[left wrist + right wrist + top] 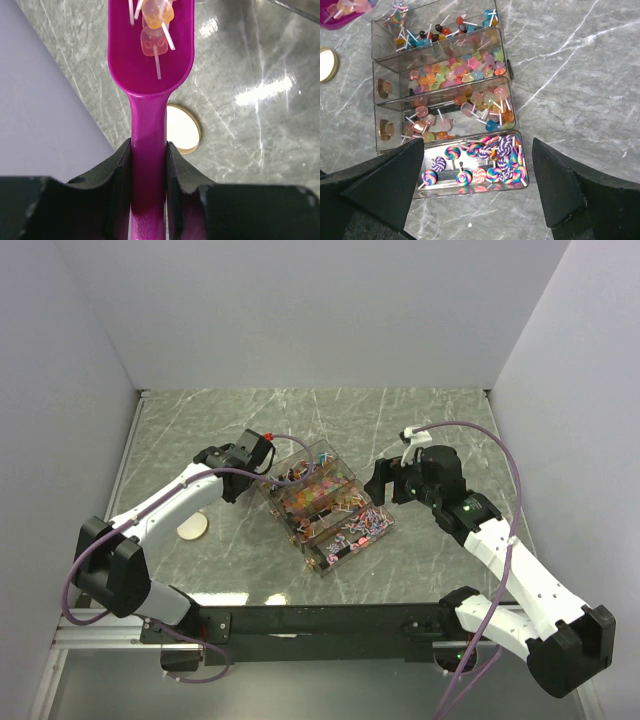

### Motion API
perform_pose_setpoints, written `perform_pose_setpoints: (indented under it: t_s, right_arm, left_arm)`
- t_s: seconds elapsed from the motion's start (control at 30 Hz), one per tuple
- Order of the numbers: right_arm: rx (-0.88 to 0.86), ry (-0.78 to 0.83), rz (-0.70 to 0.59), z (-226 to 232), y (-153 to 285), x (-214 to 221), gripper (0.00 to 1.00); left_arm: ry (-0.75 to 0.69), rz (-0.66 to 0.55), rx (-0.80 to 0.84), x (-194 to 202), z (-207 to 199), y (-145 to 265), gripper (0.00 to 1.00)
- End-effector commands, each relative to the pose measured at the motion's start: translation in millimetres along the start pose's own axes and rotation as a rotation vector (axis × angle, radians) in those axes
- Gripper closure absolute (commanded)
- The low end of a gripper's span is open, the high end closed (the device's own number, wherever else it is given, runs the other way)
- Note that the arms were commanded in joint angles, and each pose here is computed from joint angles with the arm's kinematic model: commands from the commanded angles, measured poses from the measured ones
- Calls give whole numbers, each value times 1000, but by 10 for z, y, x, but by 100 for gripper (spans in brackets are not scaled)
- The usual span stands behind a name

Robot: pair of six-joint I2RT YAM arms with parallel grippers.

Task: Pack the candies
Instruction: Place the fake candies in the packing bottle.

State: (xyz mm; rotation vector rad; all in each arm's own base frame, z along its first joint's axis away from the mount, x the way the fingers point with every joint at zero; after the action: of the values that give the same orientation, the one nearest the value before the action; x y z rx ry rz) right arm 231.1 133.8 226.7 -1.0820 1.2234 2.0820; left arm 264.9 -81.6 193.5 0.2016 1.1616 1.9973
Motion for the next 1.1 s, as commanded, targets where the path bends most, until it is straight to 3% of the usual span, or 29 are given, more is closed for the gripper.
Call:
perform_pose_setpoints:
  t_s: [0.0,1.07]
  right_arm:
    - [-21,17,-59,37,34,-79,6]
    - [-30,20,-44,41,4,-40,6]
  left_arm:
    - [-24,-7,-49,-89,107,92,99]
    - [-225,94,-206,-149,82,172,99]
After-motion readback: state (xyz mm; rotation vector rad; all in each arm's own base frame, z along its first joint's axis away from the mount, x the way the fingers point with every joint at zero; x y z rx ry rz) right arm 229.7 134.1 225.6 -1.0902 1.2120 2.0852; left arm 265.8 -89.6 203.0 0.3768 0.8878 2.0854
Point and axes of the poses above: each gripper's point midway between its finger pads, its own y axis back along the fingers, its own z axis along the line the jaws close on, x = y × z, the point moved 6 cm from there along y, back along the fingers, and after that the axes turned 2 degrees about -y, right-handed, at the moved point
